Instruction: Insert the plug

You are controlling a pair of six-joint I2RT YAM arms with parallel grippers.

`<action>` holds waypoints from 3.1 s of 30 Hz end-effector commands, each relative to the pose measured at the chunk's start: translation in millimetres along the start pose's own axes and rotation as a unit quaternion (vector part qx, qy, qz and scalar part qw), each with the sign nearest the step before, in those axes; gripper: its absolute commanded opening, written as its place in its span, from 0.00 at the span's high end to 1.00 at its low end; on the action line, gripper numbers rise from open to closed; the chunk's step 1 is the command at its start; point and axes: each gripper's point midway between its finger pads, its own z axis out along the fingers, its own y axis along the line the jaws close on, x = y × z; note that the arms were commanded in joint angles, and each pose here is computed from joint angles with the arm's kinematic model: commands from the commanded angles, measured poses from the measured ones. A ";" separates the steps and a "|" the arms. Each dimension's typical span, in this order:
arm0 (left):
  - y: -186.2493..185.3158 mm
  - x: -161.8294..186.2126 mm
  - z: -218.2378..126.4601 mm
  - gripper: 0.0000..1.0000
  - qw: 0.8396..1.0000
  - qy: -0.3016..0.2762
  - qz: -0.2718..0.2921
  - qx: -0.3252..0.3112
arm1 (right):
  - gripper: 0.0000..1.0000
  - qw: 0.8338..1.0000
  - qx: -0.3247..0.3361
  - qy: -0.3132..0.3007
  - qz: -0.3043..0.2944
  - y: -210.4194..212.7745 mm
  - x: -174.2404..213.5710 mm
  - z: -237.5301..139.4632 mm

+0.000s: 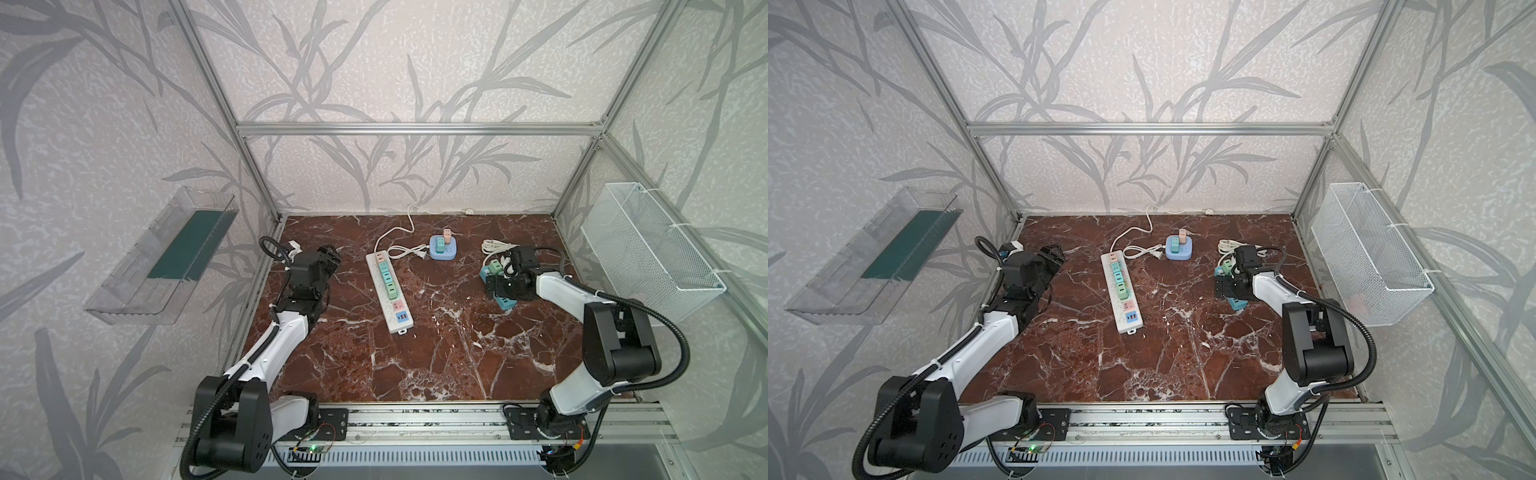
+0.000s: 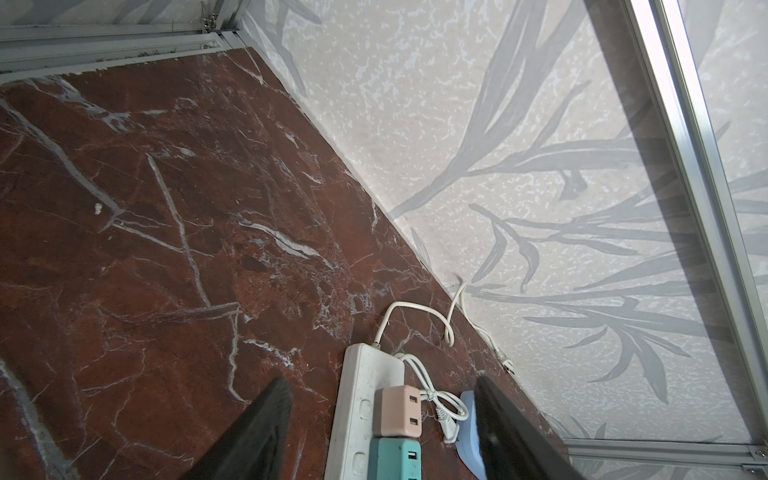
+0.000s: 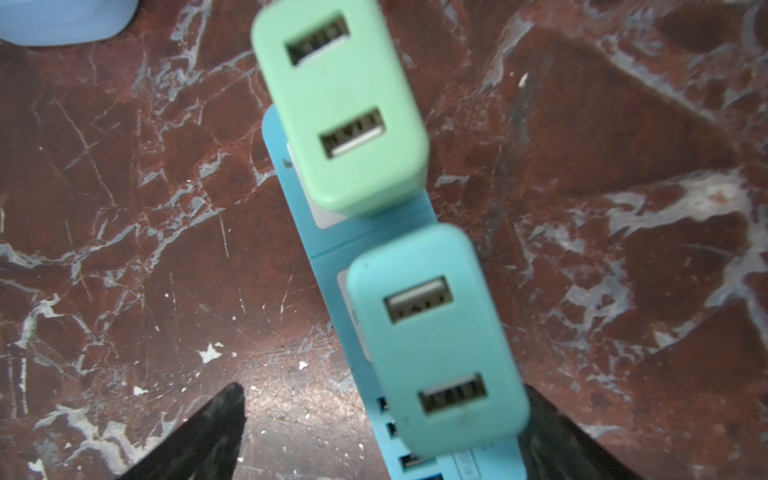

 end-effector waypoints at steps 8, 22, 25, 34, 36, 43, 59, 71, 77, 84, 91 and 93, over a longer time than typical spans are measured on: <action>-3.8 -10.2 -4.9 0.30 1.000 -0.021 0.002 0.008 | 0.20 0.999 0.037 0.025 -0.021 21.6 10.2 8.0; -5.9 -13.1 -8.2 0.29 1.000 -0.026 -0.005 0.012 | 0.47 0.994 0.087 0.030 -0.061 56.7 11.6 23.8; -7.4 -14.0 -9.7 0.29 1.000 -0.027 -0.003 0.015 | 0.51 0.993 0.085 0.031 -0.072 72.4 14.2 24.5; -7.8 -16.7 -12.5 0.29 0.999 -0.033 -0.004 0.016 | 0.40 0.997 0.036 0.045 -0.059 115.4 23.2 24.6; -9.7 -17.4 -13.1 0.29 0.999 -0.034 -0.002 0.019 | 0.36 0.997 0.025 0.040 -0.059 119.3 20.1 15.7; -11.1 -19.1 -12.7 0.30 0.999 -0.035 0.006 0.020 | 0.23 0.997 0.003 -0.016 -0.080 121.5 1.0 -48.7; -55.7 -13.1 -65.1 0.01 0.980 -0.032 0.193 0.034 | 0.01 0.905 -0.049 -0.346 -0.243 106.5 -7.5 -142.4; -7.0 -36.4 -100.3 0.01 0.959 -0.140 0.245 -0.022 | 0.01 0.891 -0.012 -0.410 -0.193 82.3 -25.7 -136.7; 24.9 -44.7 -87.3 0.01 0.909 -0.221 0.340 -0.097 | 0.01 0.900 -0.062 -0.400 -0.163 74.3 -38.5 -129.4; 52.2 -17.1 -50.7 0.01 0.865 -0.216 0.436 -0.121 | 0.01 0.905 -0.058 -0.401 -0.131 47.6 -47.1 -124.3; 56.2 -1.7 -27.6 0.01 0.856 -0.225 0.459 -0.069 | 0.01 0.909 -0.066 -0.388 -0.137 45.5 -43.4 -110.5; 49.5 1.6 -21.3 0.01 0.852 -0.218 0.474 -0.050 | 0.01 0.910 -0.066 -0.386 -0.138 44.8 -42.7 -107.2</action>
